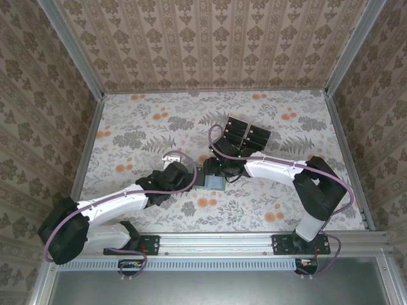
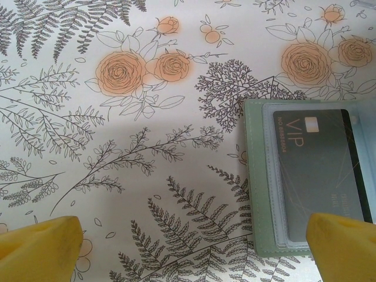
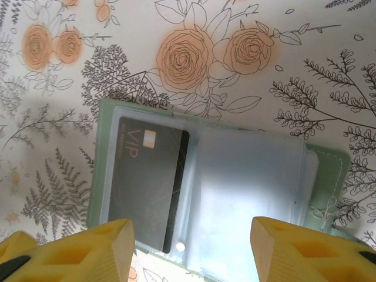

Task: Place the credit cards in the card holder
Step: Flip over the card slot on the card holder.

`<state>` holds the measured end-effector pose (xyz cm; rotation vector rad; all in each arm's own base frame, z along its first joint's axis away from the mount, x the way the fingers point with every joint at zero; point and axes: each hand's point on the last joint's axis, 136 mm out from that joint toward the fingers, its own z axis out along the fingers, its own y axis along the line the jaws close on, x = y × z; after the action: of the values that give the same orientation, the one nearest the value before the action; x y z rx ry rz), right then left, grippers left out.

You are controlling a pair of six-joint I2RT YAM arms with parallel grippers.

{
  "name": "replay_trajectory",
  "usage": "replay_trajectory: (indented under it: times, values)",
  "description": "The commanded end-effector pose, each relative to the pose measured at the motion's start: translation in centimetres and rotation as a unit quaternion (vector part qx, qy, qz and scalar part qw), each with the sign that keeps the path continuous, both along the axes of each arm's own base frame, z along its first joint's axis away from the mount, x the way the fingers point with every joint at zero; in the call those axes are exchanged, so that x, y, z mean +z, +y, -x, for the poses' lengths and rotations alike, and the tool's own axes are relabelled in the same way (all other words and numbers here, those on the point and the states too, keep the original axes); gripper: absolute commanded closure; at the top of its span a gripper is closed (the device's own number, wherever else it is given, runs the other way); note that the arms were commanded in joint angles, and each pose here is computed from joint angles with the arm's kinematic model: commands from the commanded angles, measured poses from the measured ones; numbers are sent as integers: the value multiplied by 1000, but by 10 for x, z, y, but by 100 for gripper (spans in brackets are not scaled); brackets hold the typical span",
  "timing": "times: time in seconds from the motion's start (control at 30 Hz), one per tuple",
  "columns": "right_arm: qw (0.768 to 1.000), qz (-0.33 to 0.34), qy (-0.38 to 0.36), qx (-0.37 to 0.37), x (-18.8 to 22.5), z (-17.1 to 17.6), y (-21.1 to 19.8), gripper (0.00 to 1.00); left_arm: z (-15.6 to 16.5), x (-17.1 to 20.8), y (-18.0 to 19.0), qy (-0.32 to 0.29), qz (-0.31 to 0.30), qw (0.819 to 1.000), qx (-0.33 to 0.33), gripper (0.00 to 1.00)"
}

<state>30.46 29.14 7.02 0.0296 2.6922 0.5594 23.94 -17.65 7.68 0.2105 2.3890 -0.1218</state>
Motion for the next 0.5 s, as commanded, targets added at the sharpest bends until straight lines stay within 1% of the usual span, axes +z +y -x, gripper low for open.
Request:
replay_trajectory:
  times: [0.0,0.23,0.47]
  values:
    - [999,33,4,-7,-7,-6,-9,43,-5,8,-6,-9,13,1000,0,0]
    - [998,52,19,-15,-24,-7,-16,43,-5,6,-7,-7,16,1000,-3,0]
    - [998,52,32,-8,-37,-10,-13,43,-4,4,-8,-4,17,1000,-5,0]
